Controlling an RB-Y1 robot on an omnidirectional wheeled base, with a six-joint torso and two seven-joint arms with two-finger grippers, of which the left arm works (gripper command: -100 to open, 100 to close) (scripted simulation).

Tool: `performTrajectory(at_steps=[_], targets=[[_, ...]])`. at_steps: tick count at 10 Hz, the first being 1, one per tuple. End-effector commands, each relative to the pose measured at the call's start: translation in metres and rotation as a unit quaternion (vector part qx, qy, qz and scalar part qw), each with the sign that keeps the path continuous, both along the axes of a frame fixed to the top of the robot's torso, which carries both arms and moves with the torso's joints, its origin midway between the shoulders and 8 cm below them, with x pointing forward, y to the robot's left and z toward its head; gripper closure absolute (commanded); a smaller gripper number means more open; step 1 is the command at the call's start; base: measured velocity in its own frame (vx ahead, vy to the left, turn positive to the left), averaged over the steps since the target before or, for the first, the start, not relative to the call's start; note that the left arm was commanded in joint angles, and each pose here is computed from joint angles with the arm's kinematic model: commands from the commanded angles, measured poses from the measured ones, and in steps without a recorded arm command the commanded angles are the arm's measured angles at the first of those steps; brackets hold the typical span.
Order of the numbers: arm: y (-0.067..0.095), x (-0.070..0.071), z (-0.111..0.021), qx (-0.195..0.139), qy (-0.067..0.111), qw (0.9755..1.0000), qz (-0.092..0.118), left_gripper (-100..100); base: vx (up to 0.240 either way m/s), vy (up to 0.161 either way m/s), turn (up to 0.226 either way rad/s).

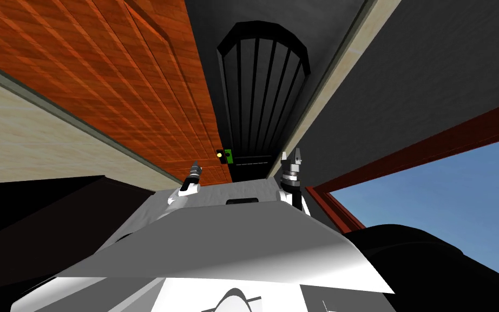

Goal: Pull the door open

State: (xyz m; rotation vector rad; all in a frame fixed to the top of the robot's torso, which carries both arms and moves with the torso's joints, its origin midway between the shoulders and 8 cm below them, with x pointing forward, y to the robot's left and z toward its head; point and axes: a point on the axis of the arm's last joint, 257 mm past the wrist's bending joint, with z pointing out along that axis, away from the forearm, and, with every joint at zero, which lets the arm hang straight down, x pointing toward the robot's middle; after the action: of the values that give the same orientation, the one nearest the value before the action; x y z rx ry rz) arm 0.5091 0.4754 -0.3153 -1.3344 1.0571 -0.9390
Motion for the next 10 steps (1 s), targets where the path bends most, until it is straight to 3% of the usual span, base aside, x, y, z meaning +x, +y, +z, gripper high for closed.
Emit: performTrajectory(at_steps=[1,2,3,4,6,7,10], targets=[[-0.011,0.006,0.003,-0.002,-0.005,1.0000,-0.007,-100,0.199,-0.040,-0.095],[-0.024,0.013,0.007,-0.006,-0.011,0.9998,-0.016,-100,0.211,-0.072,-0.161],[-0.024,0.013,0.007,-0.006,-0.011,0.9998,-0.016,-100,0.142,-0.040,-0.061],[-0.048,0.026,0.015,-0.011,-0.022,0.9992,-0.033,-100,0.176,-0.102,-0.229],[-0.046,0.026,0.013,-0.010,-0.021,0.9993,-0.031,-100,0.115,-0.060,-0.054],[-0.046,0.026,0.013,-0.010,-0.021,0.9993,-0.031,100,-0.006,0.000,0.000],[-0.046,0.026,0.013,-0.010,-0.021,0.9993,-0.031,100,-0.022,0.012,-0.001]])
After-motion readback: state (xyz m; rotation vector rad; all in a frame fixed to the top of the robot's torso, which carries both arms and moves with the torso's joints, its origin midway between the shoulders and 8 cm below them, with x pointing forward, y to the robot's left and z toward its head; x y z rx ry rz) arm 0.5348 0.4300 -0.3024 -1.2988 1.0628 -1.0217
